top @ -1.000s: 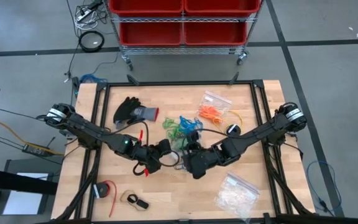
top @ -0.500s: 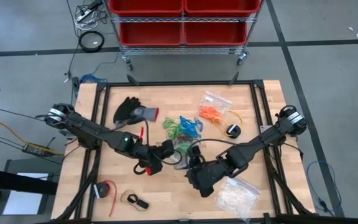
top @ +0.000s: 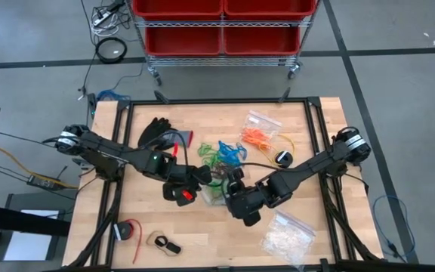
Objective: Sort rubber bands
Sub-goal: Put the green rubber band into the transparent zip bag
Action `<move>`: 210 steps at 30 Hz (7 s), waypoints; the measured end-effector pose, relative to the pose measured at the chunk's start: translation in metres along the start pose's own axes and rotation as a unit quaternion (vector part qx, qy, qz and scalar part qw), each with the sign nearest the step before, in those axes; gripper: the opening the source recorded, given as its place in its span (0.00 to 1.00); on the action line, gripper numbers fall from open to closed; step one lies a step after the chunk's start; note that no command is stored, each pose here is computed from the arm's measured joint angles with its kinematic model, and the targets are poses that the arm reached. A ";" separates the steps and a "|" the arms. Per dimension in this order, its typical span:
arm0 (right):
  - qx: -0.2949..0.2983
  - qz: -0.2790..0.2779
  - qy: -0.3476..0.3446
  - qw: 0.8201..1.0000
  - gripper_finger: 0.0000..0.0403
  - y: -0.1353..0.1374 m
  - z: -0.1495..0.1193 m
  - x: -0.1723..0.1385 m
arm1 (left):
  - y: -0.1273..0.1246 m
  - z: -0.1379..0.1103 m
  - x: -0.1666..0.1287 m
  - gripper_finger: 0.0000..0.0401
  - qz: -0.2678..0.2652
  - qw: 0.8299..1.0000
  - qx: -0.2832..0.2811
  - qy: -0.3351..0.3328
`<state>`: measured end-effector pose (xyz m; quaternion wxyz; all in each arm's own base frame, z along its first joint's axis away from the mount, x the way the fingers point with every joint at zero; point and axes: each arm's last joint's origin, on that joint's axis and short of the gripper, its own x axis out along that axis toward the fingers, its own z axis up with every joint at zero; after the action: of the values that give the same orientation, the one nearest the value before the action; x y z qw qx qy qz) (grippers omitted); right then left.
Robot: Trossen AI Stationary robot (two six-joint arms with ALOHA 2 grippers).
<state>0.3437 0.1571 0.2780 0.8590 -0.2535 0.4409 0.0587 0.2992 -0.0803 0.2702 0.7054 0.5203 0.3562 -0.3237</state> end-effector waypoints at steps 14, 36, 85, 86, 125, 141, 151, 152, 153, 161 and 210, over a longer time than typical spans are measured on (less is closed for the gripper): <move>-0.014 0.019 -0.066 0.998 0.28 -0.005 0.012 0.008 | 0.000 0.000 0.000 0.00 -0.002 1.000 0.001 0.000; -0.042 -0.013 0.046 0.998 0.23 -0.011 -0.004 0.032 | -0.001 0.000 0.000 0.00 -0.003 1.000 0.000 0.001; -0.008 -0.100 0.209 0.973 0.00 0.018 -0.036 0.008 | -0.035 -0.047 0.029 0.65 0.098 0.897 -0.416 0.115; -0.015 -0.111 0.220 0.969 0.00 0.019 -0.039 0.004 | -0.040 -0.054 0.035 0.64 0.106 0.893 -0.424 0.109; 0.118 -0.034 0.034 0.992 0.00 0.060 -0.046 0.033 | -0.087 -0.131 0.078 0.62 0.097 0.792 -0.600 -0.058; 0.122 -0.037 0.021 0.992 0.00 0.060 -0.043 0.034 | -0.094 -0.136 0.118 0.31 0.069 0.805 -0.588 -0.041; 0.119 -0.037 0.018 0.992 0.00 0.060 -0.043 0.034 | -0.094 -0.128 0.101 0.01 0.047 0.802 -0.592 -0.068; 0.120 -0.037 0.018 0.992 0.00 0.059 -0.043 0.034 | -0.094 -0.126 0.097 0.01 0.040 0.801 -0.592 -0.075; 0.120 -0.037 0.017 0.992 0.00 0.059 -0.043 0.034 | -0.091 -0.122 0.092 0.01 0.040 0.802 -0.590 -0.088; 0.117 -0.034 0.014 0.992 0.00 0.059 -0.042 0.034 | -0.043 -0.086 0.022 0.00 0.122 0.805 -0.529 -0.239; 0.114 -0.034 0.004 0.993 0.00 0.059 -0.040 0.035 | 0.044 -0.034 0.058 0.45 0.036 0.783 -0.527 -0.328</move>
<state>0.3167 0.1843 0.2091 0.8820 -0.1687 0.4395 -0.0223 0.3611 -0.0413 0.2364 0.9551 -0.0580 0.1998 -0.2108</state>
